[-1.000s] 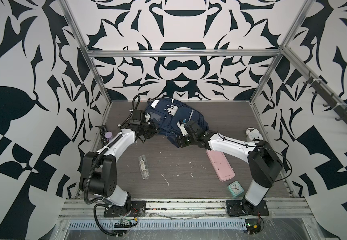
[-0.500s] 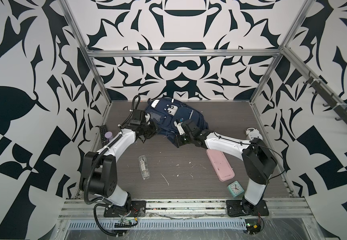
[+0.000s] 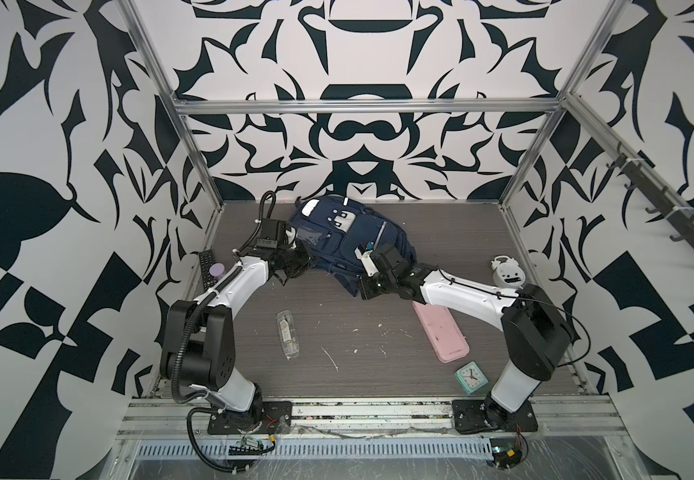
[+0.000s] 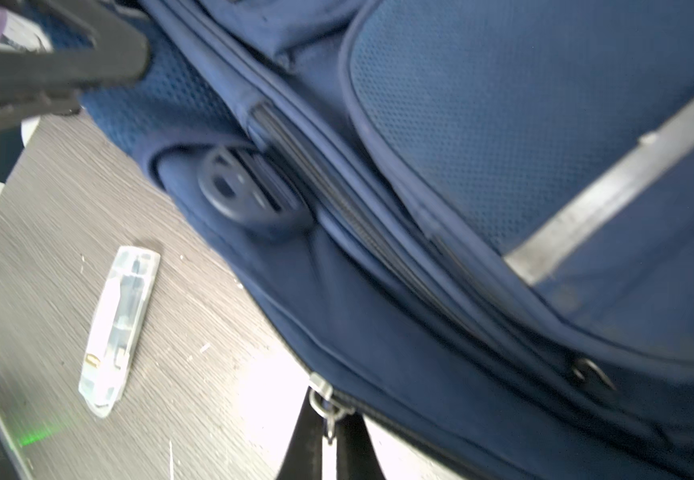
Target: Pack the student bag
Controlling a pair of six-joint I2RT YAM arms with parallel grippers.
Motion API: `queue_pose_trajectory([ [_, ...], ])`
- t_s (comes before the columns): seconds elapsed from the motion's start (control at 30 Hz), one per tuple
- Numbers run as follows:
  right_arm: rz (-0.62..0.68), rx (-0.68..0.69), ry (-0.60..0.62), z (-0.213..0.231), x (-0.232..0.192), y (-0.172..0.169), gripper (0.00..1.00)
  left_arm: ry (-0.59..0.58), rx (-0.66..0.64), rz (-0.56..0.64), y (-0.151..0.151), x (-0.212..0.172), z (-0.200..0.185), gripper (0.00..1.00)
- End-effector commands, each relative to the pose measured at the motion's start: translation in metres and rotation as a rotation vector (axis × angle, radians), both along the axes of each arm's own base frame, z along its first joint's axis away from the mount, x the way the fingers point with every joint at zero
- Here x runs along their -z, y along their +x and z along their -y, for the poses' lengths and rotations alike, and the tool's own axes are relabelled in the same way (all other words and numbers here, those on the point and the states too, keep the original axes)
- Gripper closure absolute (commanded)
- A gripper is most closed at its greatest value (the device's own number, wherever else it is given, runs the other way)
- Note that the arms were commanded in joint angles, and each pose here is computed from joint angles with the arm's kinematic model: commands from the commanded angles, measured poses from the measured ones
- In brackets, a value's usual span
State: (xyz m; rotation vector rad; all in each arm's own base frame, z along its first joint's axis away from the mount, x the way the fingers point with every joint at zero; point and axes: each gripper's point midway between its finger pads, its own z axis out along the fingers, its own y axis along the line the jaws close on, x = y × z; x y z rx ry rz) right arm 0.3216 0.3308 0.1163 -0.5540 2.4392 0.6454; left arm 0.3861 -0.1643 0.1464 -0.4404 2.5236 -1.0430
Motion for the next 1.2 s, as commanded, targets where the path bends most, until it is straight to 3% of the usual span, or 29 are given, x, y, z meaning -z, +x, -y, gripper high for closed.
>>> queue_pose_trajectory([
  [0.0,-0.015,-0.016,-0.044,0.019,-0.005,-0.014,0.95,0.015,-0.041,0.075,0.022,-0.008,-0.013,1.00],
  [0.17,-0.062,0.006,-0.097,0.045,0.007,-0.017,0.98,0.029,-0.069,0.068,0.026,-0.004,-0.022,1.00],
  [0.43,-0.153,0.161,-0.194,0.120,0.028,-0.005,1.00,0.040,-0.099,0.051,0.034,0.003,-0.033,1.00],
  [0.63,-0.148,0.244,-0.234,0.147,0.026,0.002,1.00,0.032,-0.117,0.037,0.043,0.009,-0.032,1.00],
  [0.73,-0.148,0.205,-0.182,0.129,0.022,0.000,1.00,0.027,-0.110,0.020,0.052,0.016,-0.026,1.00],
  [0.93,-0.140,0.078,-0.198,0.077,0.024,-0.010,1.00,0.008,-0.080,0.006,0.076,0.024,-0.006,0.97],
  [1.17,-0.130,-0.057,-0.142,0.005,0.018,-0.024,1.00,-0.001,-0.015,-0.008,0.097,0.021,0.006,0.61],
])
